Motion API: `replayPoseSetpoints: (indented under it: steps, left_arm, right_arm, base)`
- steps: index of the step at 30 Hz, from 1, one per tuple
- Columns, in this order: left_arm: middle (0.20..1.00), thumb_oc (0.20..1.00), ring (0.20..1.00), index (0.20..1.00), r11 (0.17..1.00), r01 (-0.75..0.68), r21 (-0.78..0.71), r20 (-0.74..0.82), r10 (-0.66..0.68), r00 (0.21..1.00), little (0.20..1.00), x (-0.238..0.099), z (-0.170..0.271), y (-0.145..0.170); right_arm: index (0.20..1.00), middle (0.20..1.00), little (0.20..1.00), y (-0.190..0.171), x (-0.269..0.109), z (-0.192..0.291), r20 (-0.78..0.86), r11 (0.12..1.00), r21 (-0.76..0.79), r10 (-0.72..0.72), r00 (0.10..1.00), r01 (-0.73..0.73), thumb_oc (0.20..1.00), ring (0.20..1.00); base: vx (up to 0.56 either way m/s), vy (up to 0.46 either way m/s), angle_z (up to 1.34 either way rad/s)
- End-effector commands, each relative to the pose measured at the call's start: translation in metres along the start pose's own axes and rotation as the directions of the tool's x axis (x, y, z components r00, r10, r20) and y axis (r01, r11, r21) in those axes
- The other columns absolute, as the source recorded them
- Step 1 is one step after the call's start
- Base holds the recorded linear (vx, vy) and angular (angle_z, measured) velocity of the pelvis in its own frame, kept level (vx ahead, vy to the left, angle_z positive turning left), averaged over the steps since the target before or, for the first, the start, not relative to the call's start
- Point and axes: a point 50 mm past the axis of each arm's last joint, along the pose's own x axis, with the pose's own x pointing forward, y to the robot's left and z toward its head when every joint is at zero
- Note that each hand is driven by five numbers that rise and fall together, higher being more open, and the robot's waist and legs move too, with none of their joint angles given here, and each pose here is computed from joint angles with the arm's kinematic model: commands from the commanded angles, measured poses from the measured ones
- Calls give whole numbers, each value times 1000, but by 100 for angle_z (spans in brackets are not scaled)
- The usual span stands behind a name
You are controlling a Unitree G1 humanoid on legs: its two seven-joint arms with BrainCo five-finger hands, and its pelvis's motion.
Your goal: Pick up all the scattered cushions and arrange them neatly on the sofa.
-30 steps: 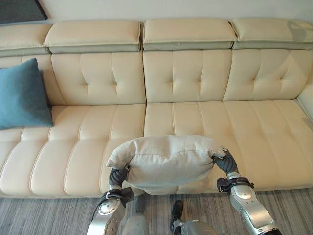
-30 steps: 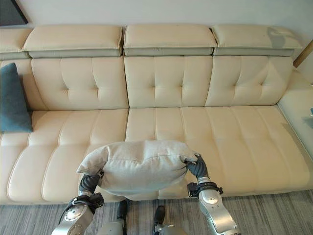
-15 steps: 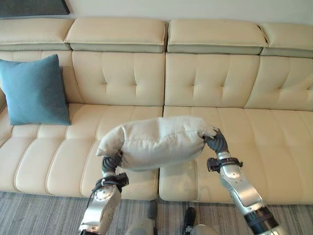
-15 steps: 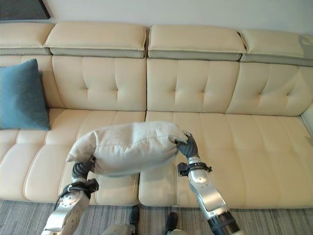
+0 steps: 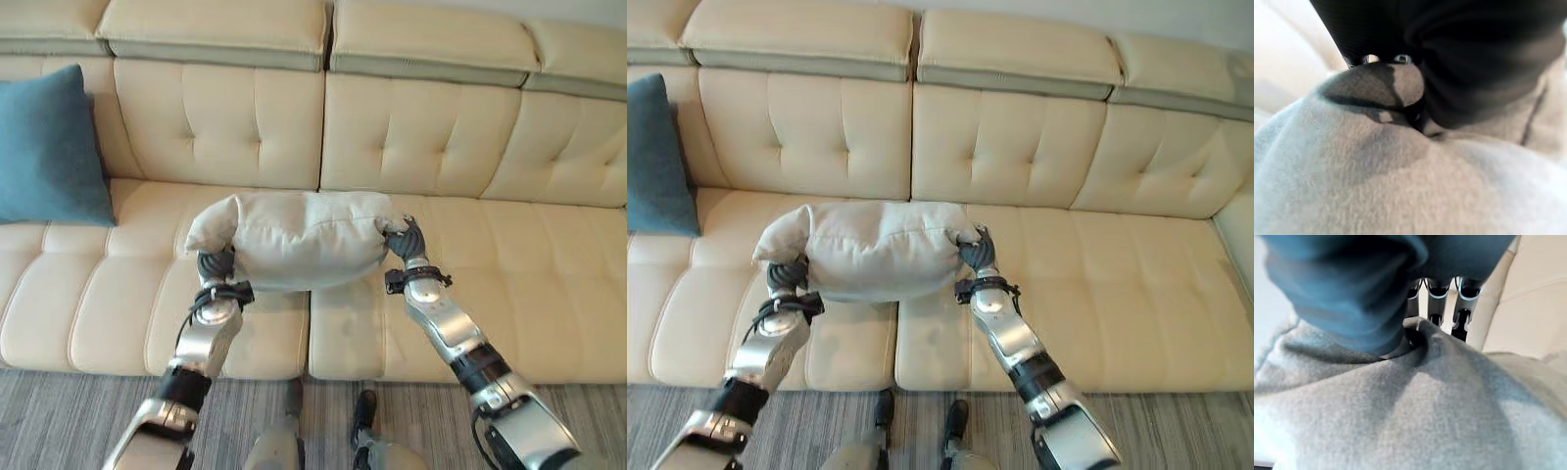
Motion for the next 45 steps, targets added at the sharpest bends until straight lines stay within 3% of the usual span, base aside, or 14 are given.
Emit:
replayPoseSetpoints:
  steps: [1, 2, 3, 4, 5, 6, 7, 11, 16, 20, 25, 29, 34, 45]
  left_arm:
    - [200, 200, 200, 200, 995, 97, 10, 370, -94, 924, 200, 10, 95, -39]
    - [200, 200, 200, 200, 995, 92, 24, 361, -94, 928, 200, 13, 95, -42]
    - [482, 482, 482, 482, 994, 77, 71, 314, -96, 945, 482, 21, 89, -46]
    - [1000, 1000, 1000, 1000, 993, 69, 94, 286, -93, 954, 1000, 26, 86, -47]
    - [1000, 1000, 1000, 1000, 993, 69, 94, 287, -94, 953, 1000, 26, 87, -47]
    - [1000, 1000, 1000, 1000, 989, 60, 133, 248, -92, 964, 1000, 33, 84, -47]
    - [1000, 1000, 1000, 1000, 984, 48, 172, 231, -87, 969, 1000, 42, 89, -45]
    - [1000, 1000, 1000, 1000, 996, 43, 77, 19, -45, 999, 1000, 74, 109, -25]
    - [1000, 1000, 1000, 1000, 998, 15, -58, 10, -15, 1000, 1000, 83, 140, -8]
    - [1000, 1000, 1000, 1000, 885, 30, -465, 102, 19, 995, 1000, 79, 176, -3]
    - [1000, 1000, 1000, 1000, 744, 60, -666, 145, 50, 988, 1000, 67, 167, 1]
    - [1000, 1000, 1000, 1000, 853, 8, -522, 151, 83, 985, 1000, 63, 133, 22]
    - [1000, 1000, 1000, 1000, 990, -52, -134, 94, 65, 993, 1000, 19, 23, 72]
    - [1000, 1000, 1000, 1000, 992, -46, 116, -324, 81, 943, 1000, -68, -111, 119]
  right_arm:
    - [200, 200, 200, 35, 10, 85, 283, 991, 89, 67, 957, -96, 200, 200]
    - [200, 200, 200, 36, 14, 81, 256, 994, 67, 67, 964, -87, 200, 200]
    - [200, 200, 200, 39, 20, 70, 192, 997, 22, 69, 979, -74, 200, 200]
    - [200, 200, 200, 40, 23, 60, 143, 998, -4, 70, 987, -70, 200, 200]
    - [420, 420, 420, 40, 23, 60, 144, 998, -3, 69, 987, -69, 420, 420]
    - [887, 887, 887, 39, 28, 47, 78, 996, -51, 74, 994, -70, 887, 887]
    - [1000, 1000, 1000, 34, 35, 39, 29, 990, -124, 68, 997, -64, 1000, 1000]
    - [1000, 1000, 1000, -27, 72, 33, -154, 890, -457, -73, 985, -5, 1000, 1000]
    - [1000, 1000, 1000, -88, 85, 54, -172, 813, -572, -248, 953, 108, 1000, 1000]
    - [1000, 1000, 1000, -116, 84, 69, -138, 921, -76, -390, 910, 383, 1000, 1000]
    - [1000, 1000, 1000, -131, 70, 70, -88, 814, 294, -499, 862, 502, 1000, 1000]
    - [1000, 1000, 1000, -147, 54, 35, -105, 805, 281, -515, 851, 522, 1000, 1000]
    - [1000, 1000, 1000, -147, -4, -52, -158, 910, -7, -410, 898, 414, 1000, 1000]
    - [1000, 1000, 1000, -146, -110, -152, -470, 958, -158, -285, 835, 237, 1000, 1000]
  base:
    - [9, 78, 0]
    - [-1, 55, -5]
    - [-8, 50, -6]
    - [-10, 36, -5]
    - [-1, 20, -4]
    - [-8, 20, -5]
    - [-15, 35, -6]
    - [-27, 18, -6]
    - [0, 0, 0]
    - [10, 14, -2]
    - [37, -1, -5]
    - [50, -22, -10]
    - [50, -32, -6]
    - [-20, -73, 2]
